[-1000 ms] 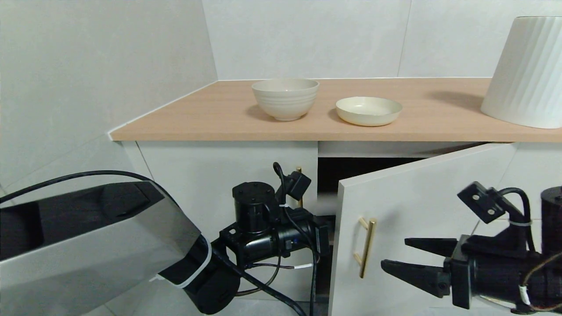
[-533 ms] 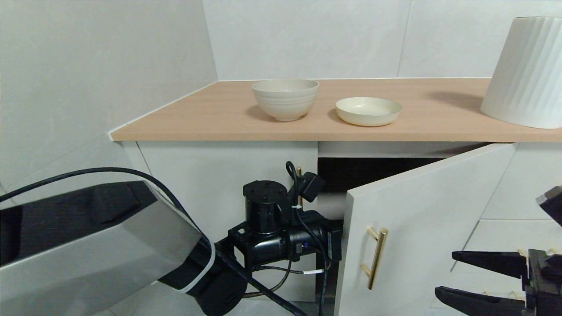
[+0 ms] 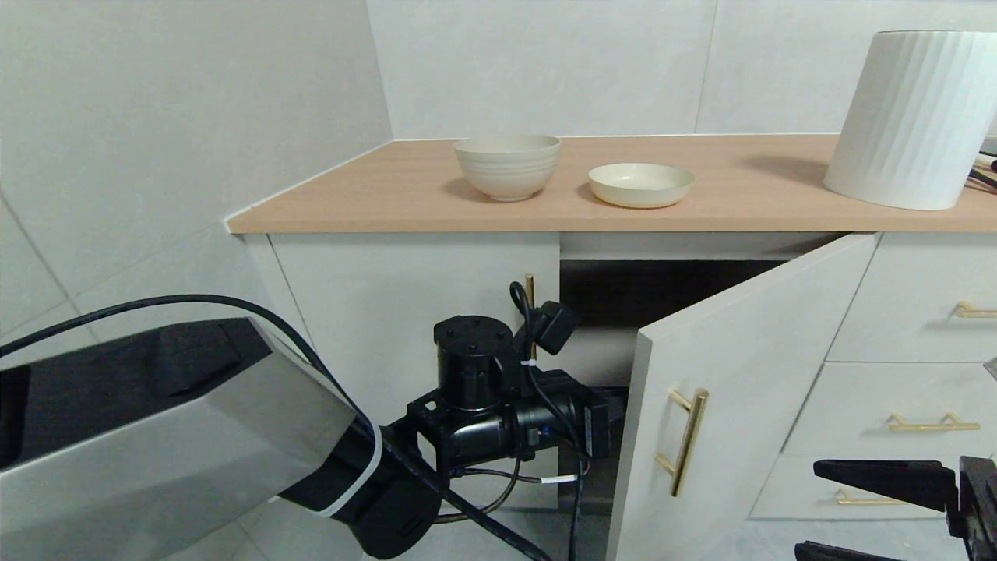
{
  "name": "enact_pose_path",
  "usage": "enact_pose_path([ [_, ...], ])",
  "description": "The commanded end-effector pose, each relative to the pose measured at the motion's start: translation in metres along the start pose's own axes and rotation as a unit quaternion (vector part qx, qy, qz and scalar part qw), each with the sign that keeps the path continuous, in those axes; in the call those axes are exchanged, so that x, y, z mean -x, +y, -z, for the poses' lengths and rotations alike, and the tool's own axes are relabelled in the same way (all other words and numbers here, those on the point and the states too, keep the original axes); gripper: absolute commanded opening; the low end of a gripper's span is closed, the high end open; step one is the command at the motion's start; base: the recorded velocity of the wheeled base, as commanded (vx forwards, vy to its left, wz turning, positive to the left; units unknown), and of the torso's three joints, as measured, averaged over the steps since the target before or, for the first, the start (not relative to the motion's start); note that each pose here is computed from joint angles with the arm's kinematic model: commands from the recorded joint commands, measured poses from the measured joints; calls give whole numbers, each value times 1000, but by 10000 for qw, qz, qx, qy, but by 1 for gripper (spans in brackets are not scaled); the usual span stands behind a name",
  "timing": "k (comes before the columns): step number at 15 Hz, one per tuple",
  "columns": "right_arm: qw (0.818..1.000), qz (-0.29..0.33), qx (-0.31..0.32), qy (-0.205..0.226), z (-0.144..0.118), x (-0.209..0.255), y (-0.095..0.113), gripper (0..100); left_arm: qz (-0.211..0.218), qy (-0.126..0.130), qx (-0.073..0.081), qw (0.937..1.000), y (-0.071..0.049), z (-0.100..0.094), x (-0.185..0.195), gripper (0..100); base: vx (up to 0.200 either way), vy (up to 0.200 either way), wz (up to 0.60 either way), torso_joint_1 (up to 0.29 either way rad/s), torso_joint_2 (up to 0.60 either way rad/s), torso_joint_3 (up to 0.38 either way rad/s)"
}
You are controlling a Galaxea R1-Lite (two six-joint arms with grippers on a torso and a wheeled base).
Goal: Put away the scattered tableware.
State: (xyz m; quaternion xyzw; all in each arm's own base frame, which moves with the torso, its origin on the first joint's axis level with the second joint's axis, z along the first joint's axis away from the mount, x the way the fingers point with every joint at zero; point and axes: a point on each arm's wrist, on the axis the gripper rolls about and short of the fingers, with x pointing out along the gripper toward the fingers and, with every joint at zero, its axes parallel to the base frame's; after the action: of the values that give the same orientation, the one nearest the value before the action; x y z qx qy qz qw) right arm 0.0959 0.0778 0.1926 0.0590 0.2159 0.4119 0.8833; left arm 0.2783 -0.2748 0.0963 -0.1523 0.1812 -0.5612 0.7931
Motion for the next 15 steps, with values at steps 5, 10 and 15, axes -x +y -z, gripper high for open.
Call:
enact_pose_path([
  [5, 10000, -58, 37, -30, 0, 2, 2, 100, -40, 85, 56, 9999, 7, -9, -17, 0, 0, 0, 0, 0, 0, 0],
  [10, 10000, -58, 37, -30, 0, 2, 2, 100, -28, 76, 55, 10000, 5, -24, -26, 0, -120, 0, 0, 5, 1, 1],
  [15, 10000, -59, 39, -37, 0, 2, 2, 100, -23, 64, 48, 10000, 7, -30, -33, 0, 0, 0, 0, 0, 0, 0],
])
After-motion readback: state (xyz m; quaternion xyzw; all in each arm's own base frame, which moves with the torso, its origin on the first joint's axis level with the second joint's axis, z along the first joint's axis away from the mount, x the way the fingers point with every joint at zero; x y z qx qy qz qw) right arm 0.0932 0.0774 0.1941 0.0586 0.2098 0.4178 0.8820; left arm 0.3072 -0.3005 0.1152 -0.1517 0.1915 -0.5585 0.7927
